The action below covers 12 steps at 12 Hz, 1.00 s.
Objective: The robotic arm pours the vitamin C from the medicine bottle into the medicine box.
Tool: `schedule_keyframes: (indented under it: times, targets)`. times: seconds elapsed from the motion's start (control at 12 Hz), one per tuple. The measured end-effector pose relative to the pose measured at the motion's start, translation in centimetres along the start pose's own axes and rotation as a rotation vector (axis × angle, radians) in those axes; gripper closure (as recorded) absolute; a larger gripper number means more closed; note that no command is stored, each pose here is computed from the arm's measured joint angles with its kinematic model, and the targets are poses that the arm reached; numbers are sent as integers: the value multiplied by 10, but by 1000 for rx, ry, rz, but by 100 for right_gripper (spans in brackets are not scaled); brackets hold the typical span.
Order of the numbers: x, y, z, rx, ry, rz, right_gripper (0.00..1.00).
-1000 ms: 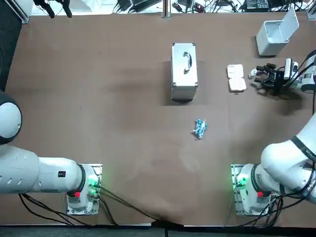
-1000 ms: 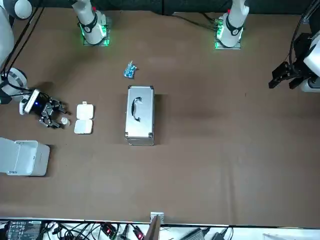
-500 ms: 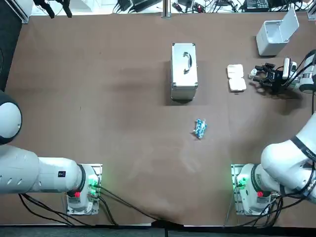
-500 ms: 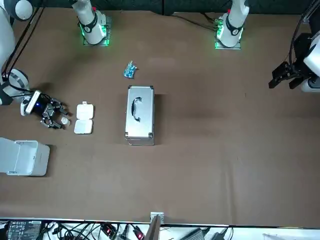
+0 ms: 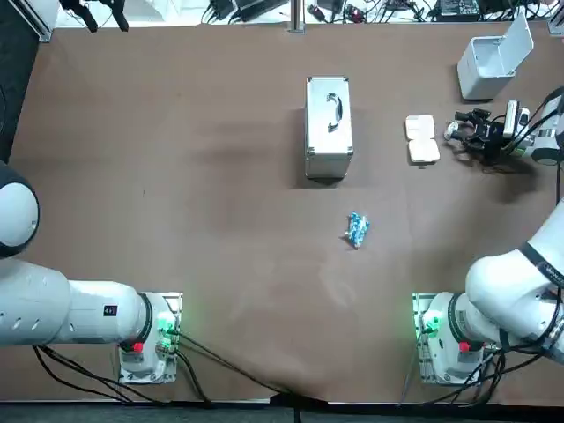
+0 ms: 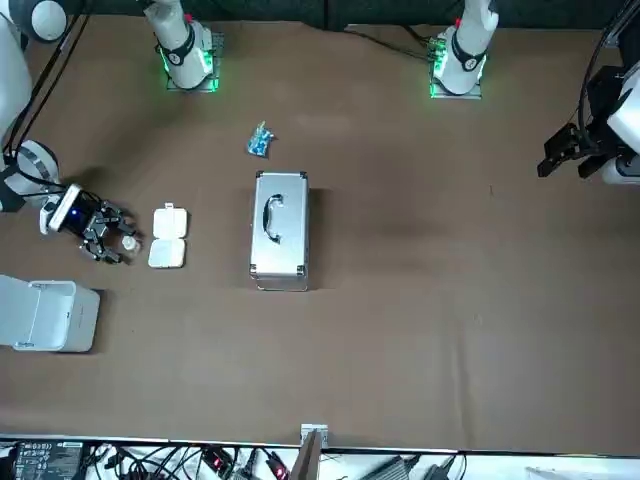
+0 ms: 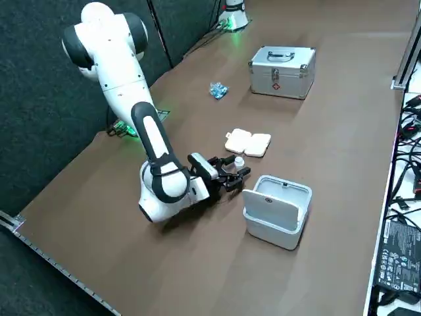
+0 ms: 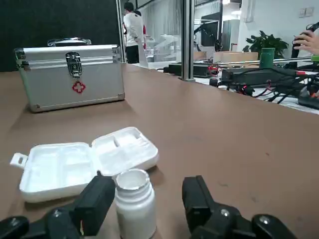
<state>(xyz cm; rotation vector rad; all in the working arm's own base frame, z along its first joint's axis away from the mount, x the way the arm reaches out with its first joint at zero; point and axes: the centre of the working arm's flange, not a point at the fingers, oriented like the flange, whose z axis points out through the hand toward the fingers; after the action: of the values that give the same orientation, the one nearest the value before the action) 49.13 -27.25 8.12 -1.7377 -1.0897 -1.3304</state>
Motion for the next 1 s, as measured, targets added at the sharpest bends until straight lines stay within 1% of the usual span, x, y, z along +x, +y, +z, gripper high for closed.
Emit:
schedule_keyframes:
  times: [0.25, 0.67, 1.0]
  targets:
    - [2, 3, 7, 8, 3, -6, 15]
    - [-7, -1, 13, 19, 5, 8, 16]
    - [-7, -1, 13, 19, 6, 8, 22]
